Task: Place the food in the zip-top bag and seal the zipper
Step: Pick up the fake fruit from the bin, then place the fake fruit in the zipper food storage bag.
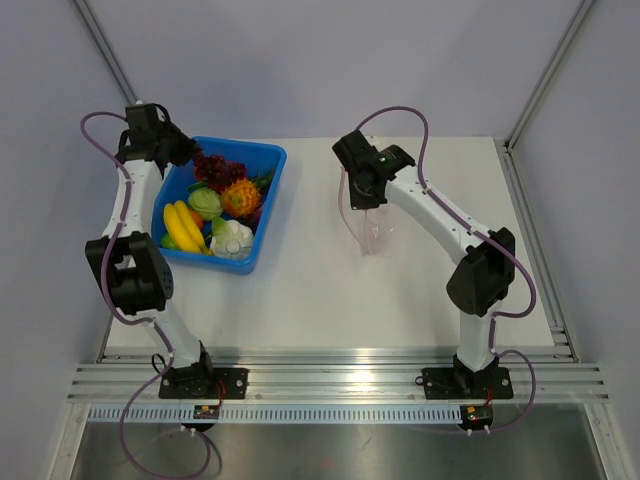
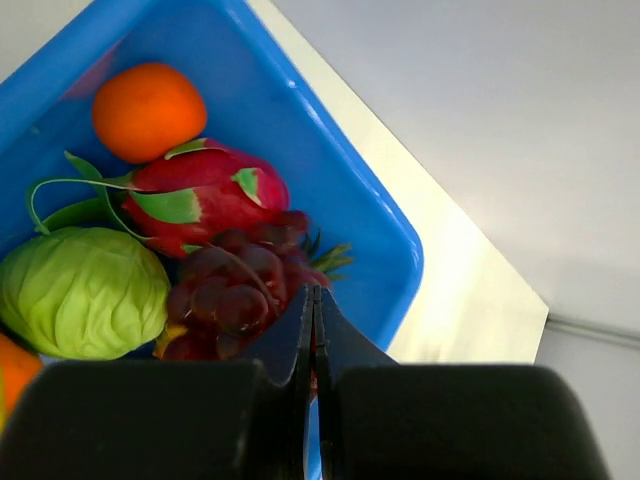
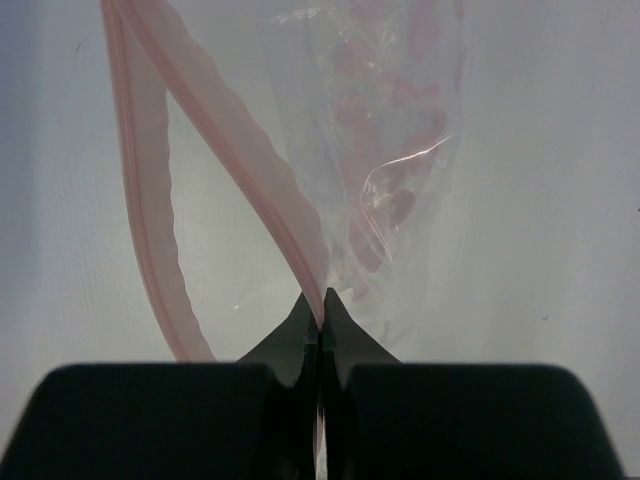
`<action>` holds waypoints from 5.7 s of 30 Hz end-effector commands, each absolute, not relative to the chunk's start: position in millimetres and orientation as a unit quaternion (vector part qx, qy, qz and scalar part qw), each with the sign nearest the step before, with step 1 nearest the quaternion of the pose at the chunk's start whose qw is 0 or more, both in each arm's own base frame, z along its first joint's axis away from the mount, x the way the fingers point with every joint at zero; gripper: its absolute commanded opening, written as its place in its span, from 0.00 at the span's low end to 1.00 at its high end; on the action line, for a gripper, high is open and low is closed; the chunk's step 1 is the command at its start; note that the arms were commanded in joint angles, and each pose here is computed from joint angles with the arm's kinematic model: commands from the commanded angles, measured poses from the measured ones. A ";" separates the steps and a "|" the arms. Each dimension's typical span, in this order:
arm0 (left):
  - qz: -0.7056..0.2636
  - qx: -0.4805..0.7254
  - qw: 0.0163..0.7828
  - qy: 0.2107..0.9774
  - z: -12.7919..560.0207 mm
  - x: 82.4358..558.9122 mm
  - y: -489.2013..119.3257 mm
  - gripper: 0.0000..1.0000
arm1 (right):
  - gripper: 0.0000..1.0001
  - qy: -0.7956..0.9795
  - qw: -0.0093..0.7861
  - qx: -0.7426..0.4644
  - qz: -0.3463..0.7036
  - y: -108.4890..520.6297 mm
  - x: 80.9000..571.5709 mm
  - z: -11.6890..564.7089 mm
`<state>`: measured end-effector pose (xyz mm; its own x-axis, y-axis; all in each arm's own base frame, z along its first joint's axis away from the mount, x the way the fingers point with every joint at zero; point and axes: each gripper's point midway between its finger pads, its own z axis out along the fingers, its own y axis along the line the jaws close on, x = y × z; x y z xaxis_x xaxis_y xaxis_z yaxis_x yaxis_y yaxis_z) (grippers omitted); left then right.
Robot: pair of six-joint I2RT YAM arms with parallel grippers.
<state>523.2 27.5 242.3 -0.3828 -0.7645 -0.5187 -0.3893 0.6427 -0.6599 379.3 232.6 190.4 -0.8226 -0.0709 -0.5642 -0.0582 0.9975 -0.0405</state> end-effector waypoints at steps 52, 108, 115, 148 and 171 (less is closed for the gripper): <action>-0.387 -0.127 0.454 0.792 359.7 437.5 -69.9 0.00 | 0.41 0.933 0.332 -0.093 0.106 348.1 381.4 224.4; -0.599 -0.003 0.435 0.672 461.8 377.5 -176.6 0.00 | 0.00 0.921 0.292 -0.073 0.247 420.7 384.8 210.0; -0.619 -0.023 0.411 0.669 435.8 384.2 -178.3 0.00 | 0.00 0.904 0.276 -0.047 0.323 419.7 377.5 230.9; -0.592 -0.066 0.373 0.712 369.4 405.0 -176.6 0.00 | 0.00 0.852 0.263 -0.027 0.452 424.7 369.9 291.3; -0.522 -0.054 0.331 0.784 307.4 406.9 -178.6 0.00 | 0.00 0.840 0.273 -0.021 0.469 412.4 378.5 309.1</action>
<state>403.2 -174.0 295.7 -0.7981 -0.4685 -0.3789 0.1811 0.4133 -0.8924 385.4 410.9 254.6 -0.8842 0.1955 -0.4243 -0.2074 0.6495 0.7315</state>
